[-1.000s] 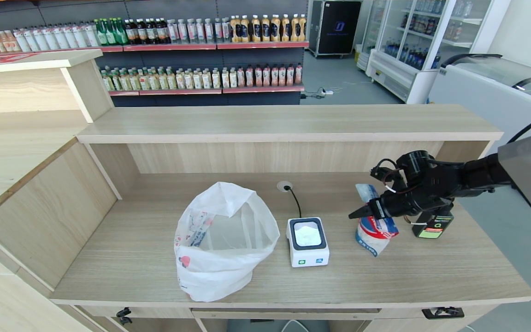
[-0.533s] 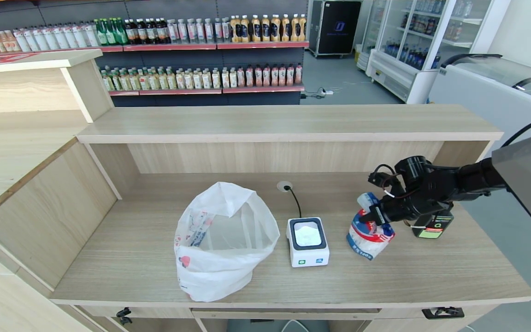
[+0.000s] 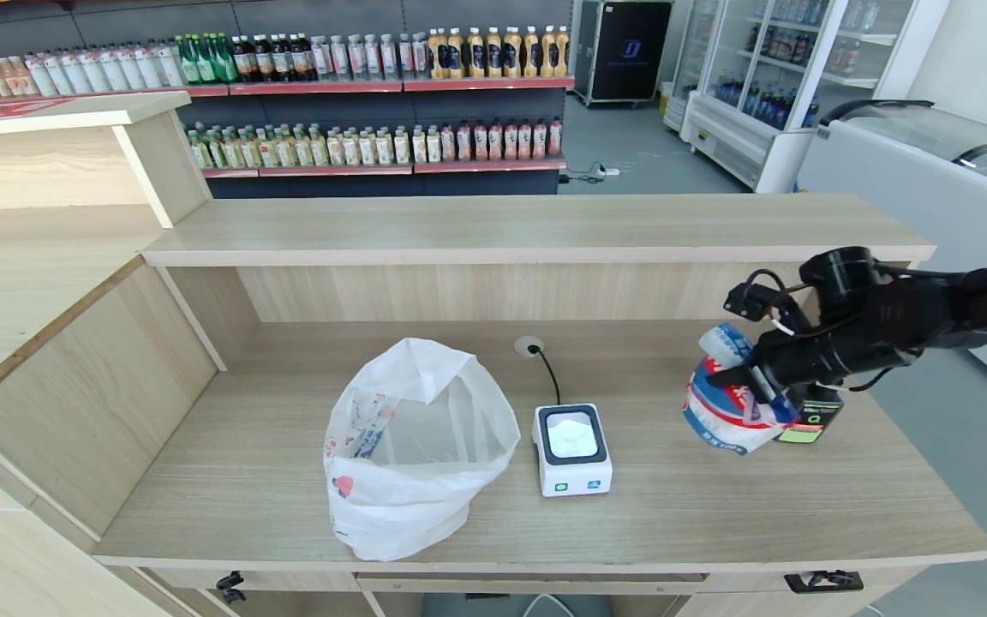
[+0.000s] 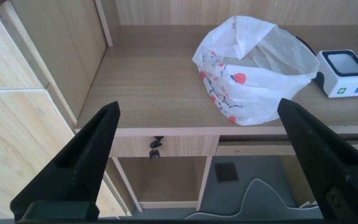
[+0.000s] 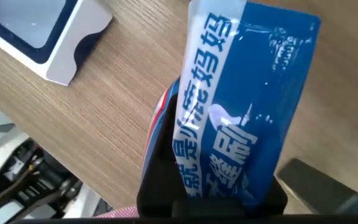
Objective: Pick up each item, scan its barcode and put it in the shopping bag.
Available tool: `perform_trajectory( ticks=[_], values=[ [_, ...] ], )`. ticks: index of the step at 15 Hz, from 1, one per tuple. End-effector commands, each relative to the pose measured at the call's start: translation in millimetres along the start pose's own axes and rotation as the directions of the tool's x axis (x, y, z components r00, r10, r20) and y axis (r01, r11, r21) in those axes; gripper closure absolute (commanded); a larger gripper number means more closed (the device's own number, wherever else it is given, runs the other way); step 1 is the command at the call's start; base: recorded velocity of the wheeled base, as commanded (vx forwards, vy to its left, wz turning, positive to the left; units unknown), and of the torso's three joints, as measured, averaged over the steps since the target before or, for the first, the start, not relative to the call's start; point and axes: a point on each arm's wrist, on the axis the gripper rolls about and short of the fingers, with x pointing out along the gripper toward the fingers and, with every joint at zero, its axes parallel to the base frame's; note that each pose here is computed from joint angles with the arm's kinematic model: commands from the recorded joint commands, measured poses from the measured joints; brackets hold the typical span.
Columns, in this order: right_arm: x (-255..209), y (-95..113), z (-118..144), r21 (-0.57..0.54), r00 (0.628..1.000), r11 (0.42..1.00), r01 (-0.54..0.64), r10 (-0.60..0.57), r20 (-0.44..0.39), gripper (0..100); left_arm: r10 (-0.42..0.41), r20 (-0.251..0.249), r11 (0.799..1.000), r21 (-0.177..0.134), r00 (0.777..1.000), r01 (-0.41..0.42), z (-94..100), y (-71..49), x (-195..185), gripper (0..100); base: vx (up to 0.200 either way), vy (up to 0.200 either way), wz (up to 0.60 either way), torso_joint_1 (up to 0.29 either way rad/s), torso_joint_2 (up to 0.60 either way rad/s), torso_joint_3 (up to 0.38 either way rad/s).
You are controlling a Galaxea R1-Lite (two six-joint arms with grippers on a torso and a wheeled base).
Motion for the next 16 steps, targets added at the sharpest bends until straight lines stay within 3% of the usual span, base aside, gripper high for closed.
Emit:
perform_trajectory(
  ticks=[1,3,4,6,8,9,11,13,15,16],
  values=[
    [-120.0,30.6,27.2,-0.299,0.976,0.938,0.175,-0.126,0.178,100,0.0,0.0,1.0,0.0,1.0,0.0,0.0,0.0,0.0,0,0.0,0.0,0.0,0.0,0.0,0.0],
    [-181.6,63.9,27.4,-0.513,0.946,0.808,0.289,-0.159,0.283,100,0.0,0.0,1.0,0.0,1.0,0.0,0.0,0.0,0.0,0,0.0,0.0,0.0,0.0,0.0,0.0],
    [-208.5,82.2,23.9,-0.623,0.925,0.695,0.36,-0.177,0.337,100,0.0,0.0,1.0,0.0,1.0,0.0,0.0,0.0,0.0,0,0.0,0.0,0.0,0.0,0.0,0.0],
    [-248.0,105.9,19.8,-0.758,0.876,0.446,0.476,-0.169,0.451,100,0.0,0.0,1.0,0.0,1.0,0.0,0.0,0.0,0.0,0,0.0,0.0,0.0,0.0,0.0,0.0],
    [-264.4,137.5,8.5,-0.835,0.846,0.141,0.532,-0.051,0.531,100,0.0,0.0,1.0,0.0,1.0,0.0,0.0,0.0,0.0,0,0.0,0.0,0.0,0.0,0.0,0.0],
    [-262.4,147.7,6.8,-0.841,0.841,-0.026,0.54,0.004,0.54,100,0.0,0.0,1.0,0.0,1.0,0.0,0.0,0.0,0.0,0,0.0,0.0,0.0,0.0,0.0,0.0],
    [-250.2,161.6,-0.9,-0.797,0.848,-0.304,0.522,0.088,0.522,100,0.0,0.0,1.0,0.0,1.0,0.0,0.0,0.0,0.0,0,0.0,0.0,0.0,0.0,0.0,0.0],
    [-245.2,170.5,5.7,-0.65,0.833,-0.552,0.522,0.169,0.527,100,0.0,0.0,1.0,0.0,1.0,0.0,0.0,0.0,0.0,0,0.0,0.0,0.0,0.0,0.0,0.0],
    [-251.8,177.9,6.3,-0.503,0.809,-0.702,0.504,0.179,0.56,100,0.0,0.0,1.0,0.0,1.0,0.0,0.0,0.0,0.0,0,0.0,0.0,0.0,0.0,0.0,0.0],
    [-254.3,181.3,4.8,-0.456,0.789,-0.733,0.505,0.177,0.589,100,0.0,0.0,1.0,0.0,1.0,0.0,0.0,0.0,0.0,0,0.0,0.0,0.0,0.0,0.0,0.0]
  ],
)
